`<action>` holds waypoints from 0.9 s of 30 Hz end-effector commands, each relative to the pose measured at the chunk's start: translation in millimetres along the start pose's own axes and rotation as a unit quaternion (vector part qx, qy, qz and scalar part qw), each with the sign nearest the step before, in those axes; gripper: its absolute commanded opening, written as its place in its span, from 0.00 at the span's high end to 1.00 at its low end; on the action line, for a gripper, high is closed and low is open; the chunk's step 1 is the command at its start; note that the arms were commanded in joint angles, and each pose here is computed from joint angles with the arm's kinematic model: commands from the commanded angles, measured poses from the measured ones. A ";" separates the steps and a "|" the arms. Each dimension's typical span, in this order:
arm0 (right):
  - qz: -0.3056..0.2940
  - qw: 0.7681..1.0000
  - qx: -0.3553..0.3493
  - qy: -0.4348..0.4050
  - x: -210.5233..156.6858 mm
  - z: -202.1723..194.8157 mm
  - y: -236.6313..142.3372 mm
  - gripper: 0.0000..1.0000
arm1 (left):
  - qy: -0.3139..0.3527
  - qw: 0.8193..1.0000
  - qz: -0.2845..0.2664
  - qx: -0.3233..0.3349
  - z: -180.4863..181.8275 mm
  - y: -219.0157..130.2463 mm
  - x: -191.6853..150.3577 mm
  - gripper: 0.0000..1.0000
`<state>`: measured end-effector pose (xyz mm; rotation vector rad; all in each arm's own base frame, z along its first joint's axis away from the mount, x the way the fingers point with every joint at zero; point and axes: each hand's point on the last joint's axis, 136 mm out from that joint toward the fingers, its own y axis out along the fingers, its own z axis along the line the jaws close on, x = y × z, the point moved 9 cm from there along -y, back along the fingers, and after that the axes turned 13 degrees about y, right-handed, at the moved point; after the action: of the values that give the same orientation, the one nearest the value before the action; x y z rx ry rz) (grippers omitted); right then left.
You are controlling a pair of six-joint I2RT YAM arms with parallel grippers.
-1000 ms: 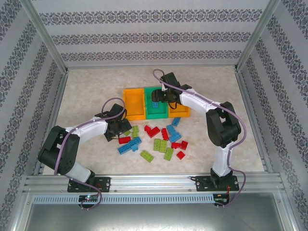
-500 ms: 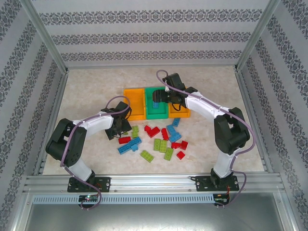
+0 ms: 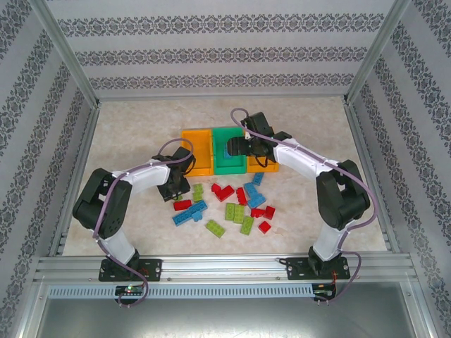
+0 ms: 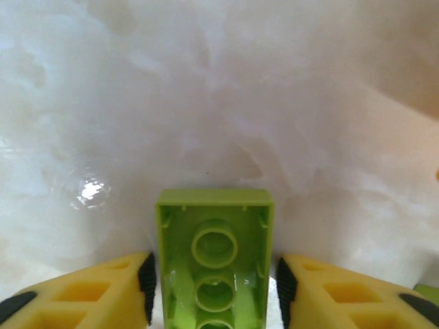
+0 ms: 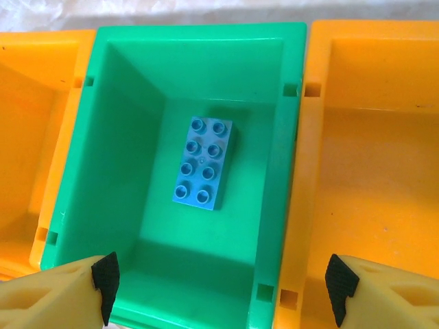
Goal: Sort the legos into containers by color
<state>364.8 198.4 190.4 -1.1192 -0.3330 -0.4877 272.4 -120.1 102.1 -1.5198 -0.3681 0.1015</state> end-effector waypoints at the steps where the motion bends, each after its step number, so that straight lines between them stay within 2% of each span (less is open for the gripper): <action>1: -0.016 1.000 -0.009 -0.006 2.9 -4.8 -15.6 0.18 | 0.011 0.999 0.011 -0.038 -18.2 18.4 -1.4 0.56; 5: -0.015 1.000 -0.014 -0.008 -1.0 -7.9 -18.4 0.18 | 0.015 0.999 0.012 -0.040 -17.8 17.2 -1.9 0.65; 10: -0.016 1.000 -0.014 -0.011 -5.3 -10.5 -23.7 0.18 | 0.024 0.999 -0.005 -0.032 -11.0 5.2 -3.1 0.66; 16: -0.013 1.000 -0.011 -0.012 -12.7 -13.9 -34.8 0.19 | 0.035 0.997 -0.053 -0.036 -5.6 -33.5 5.1 0.65; 23: 0.037 0.999 -0.008 -0.037 -51.4 -6.3 -44.9 0.22 | 0.068 0.988 -0.125 -0.053 -15.6 -90.5 32.2 0.64; 27: 0.063 0.997 -0.007 -0.050 -81.8 -7.2 -53.3 0.21 | 0.098 0.980 -0.162 -0.061 -28.4 -110.4 52.5 0.62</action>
<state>291.0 191.9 191.9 -1.1568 -0.3614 -0.3764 309.2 -136.7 206.7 -1.6123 -0.5203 -0.2440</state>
